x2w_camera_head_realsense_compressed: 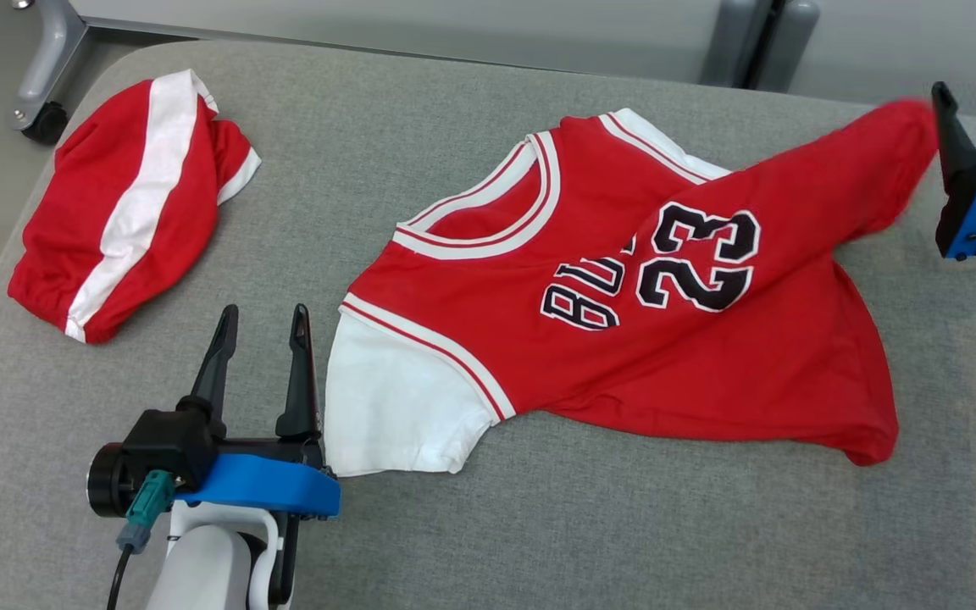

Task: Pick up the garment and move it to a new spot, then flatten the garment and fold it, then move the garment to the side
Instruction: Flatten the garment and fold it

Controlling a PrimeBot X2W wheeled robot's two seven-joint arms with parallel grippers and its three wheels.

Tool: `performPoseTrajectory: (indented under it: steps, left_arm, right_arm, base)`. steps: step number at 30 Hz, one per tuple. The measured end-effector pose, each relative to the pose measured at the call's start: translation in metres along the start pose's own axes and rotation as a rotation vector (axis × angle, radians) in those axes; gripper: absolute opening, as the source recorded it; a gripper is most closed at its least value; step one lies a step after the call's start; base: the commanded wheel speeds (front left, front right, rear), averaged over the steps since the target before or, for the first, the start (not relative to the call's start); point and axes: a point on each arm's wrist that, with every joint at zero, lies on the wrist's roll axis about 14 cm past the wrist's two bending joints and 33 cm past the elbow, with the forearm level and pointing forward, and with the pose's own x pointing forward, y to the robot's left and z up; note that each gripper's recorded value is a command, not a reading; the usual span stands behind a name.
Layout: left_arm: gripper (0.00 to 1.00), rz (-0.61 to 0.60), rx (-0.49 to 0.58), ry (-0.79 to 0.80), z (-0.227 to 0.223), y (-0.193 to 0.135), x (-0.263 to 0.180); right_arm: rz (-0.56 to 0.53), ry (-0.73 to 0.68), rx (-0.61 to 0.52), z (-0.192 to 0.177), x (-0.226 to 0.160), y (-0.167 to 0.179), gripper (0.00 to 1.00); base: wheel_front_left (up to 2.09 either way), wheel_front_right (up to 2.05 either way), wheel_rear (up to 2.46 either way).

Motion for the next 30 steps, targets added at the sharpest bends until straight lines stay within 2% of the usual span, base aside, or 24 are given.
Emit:
performPoseTrajectory:
  steps: [9, 13, 30]
  left_arm:
    - [1.0, -0.017, 0.019, -0.011, 0.002, -0.005, 0.005]
    - [1.0, -0.02, 0.025, -0.014, 0.003, -0.005, 0.003]
    - [1.0, -0.068, 0.04, -0.044, 0.012, -0.019, -0.017]
  right_arm:
    - [-0.036, -0.03, 0.062, -0.011, -0.028, -0.008, 1.0]
    - [-0.04, -0.084, 0.117, -0.004, -0.047, -0.006, 1.0]
    - [-0.067, -0.25, 0.234, -0.004, -0.158, 0.016, 1.0]
  base:
    - [0.0, 0.0, 0.0]
    - [0.0, 0.0, 0.0]
    - [0.0, 0.0, 0.0]
